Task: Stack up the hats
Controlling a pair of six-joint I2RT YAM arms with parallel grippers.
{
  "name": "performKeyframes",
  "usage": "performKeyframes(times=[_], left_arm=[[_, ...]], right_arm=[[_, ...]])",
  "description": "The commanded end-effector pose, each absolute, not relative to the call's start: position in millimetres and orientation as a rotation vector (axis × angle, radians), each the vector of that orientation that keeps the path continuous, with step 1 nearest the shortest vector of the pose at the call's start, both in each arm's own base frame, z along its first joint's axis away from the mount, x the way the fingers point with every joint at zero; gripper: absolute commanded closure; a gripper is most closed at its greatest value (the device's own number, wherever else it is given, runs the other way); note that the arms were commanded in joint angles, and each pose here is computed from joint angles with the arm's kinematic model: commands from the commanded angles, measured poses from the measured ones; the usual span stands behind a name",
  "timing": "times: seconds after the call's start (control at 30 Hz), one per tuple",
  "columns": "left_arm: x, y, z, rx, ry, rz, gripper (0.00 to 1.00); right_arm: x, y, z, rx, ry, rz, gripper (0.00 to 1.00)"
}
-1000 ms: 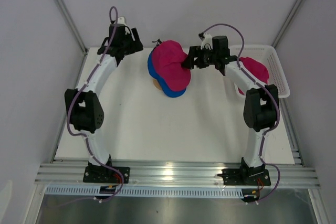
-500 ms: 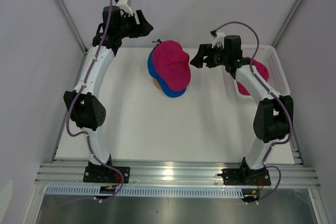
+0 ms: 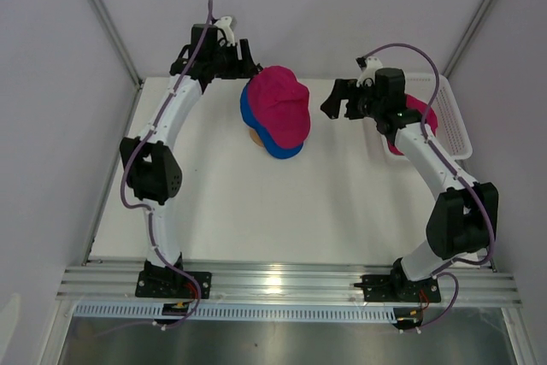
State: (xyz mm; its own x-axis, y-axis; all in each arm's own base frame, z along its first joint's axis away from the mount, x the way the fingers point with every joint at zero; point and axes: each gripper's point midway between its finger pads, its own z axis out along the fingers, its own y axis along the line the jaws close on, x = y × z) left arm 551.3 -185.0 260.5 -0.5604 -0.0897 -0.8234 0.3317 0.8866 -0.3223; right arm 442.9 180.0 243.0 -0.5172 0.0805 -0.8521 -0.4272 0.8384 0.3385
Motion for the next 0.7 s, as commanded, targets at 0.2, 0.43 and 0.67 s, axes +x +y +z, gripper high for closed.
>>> performKeyframes(times=[0.2, 0.43, 0.67], left_arm=[[568.2, -177.0, 246.3, 0.165, 2.104, -0.366, 0.26], [576.2, -149.9, 221.9, 0.01, 2.142, -0.186, 0.3], [555.5, -151.6, 197.8, -0.053, 2.161, -0.24, 0.31]], right_arm=[[440.9, 177.3, 247.1, -0.183, 1.994, 0.629, 0.01], [445.2, 207.9, 208.7, 0.007, 2.016, 0.729, 0.01], [458.5, 210.0, 160.7, 0.317, 2.028, 0.801, 0.07]])
